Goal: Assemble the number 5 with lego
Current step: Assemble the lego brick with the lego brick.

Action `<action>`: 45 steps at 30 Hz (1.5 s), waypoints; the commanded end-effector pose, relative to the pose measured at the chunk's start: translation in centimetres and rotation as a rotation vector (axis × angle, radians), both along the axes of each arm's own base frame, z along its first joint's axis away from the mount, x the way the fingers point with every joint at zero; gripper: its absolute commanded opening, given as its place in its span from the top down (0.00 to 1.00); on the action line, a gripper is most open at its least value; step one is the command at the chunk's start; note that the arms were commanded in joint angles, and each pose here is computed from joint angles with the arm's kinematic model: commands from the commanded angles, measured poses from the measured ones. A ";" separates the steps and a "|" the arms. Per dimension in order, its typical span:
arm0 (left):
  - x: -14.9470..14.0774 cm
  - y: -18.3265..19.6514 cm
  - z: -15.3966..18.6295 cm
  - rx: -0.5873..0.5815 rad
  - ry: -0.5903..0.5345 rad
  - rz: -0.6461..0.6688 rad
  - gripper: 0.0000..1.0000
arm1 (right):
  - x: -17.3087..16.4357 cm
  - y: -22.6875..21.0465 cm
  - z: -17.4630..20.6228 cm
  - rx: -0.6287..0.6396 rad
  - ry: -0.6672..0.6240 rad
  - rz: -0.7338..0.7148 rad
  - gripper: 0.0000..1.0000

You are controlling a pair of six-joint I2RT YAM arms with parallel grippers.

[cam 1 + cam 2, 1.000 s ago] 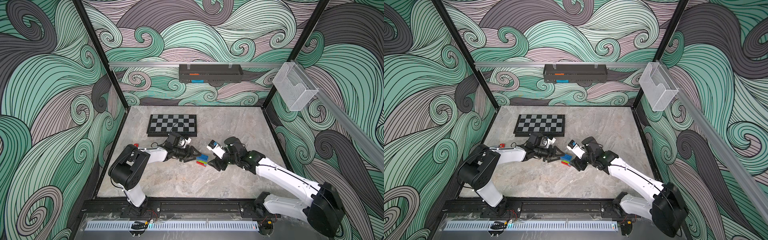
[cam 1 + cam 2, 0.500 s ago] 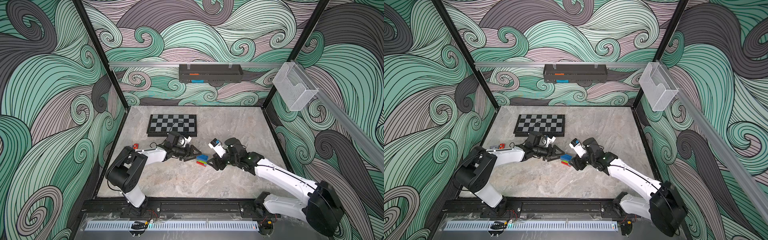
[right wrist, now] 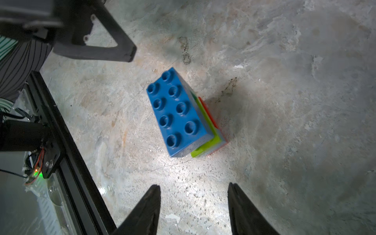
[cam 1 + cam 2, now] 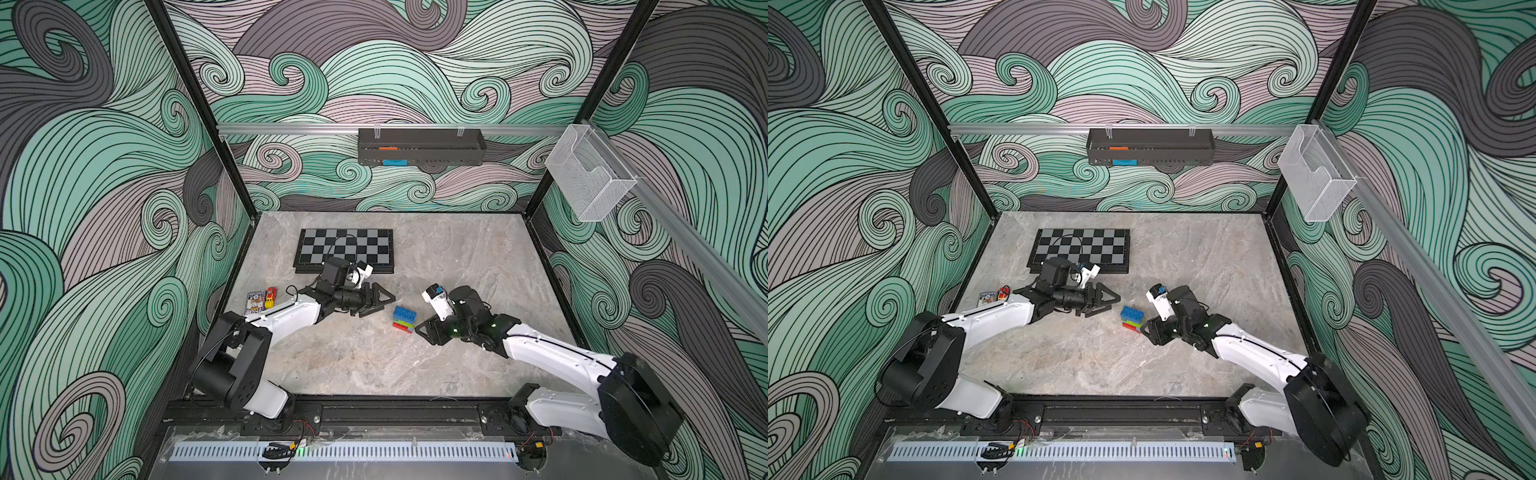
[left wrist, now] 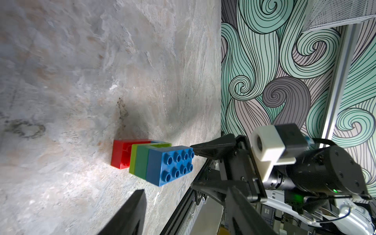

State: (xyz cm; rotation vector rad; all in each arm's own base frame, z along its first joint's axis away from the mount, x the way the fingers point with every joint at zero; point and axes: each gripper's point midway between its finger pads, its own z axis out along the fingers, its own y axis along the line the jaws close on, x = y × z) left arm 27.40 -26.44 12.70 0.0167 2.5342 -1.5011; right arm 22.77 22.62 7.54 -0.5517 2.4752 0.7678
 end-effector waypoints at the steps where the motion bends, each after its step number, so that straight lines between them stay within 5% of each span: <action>1: -0.4 1.2 -0.6 0.043 0.008 0.017 0.34 | 1.2 -0.3 -0.3 0.123 0.129 -0.153 0.46; 7: -0.5 1.7 -0.7 0.050 0.010 0.028 0.34 | 1.2 -1.8 -1.2 0.257 0.258 -0.264 0.46; 16: -0.5 2.0 -0.9 0.061 0.015 0.026 0.34 | 1.6 -0.8 -3.3 0.295 0.434 -0.303 0.43; 27: -0.6 2.3 -1.2 0.078 0.012 0.026 0.34 | 2.5 0.1 -3.4 0.449 0.459 -0.306 0.39; 45: -0.4 2.3 -1.5 0.078 0.019 0.025 0.35 | 2.5 0.2 -4.5 0.409 0.504 -0.298 0.41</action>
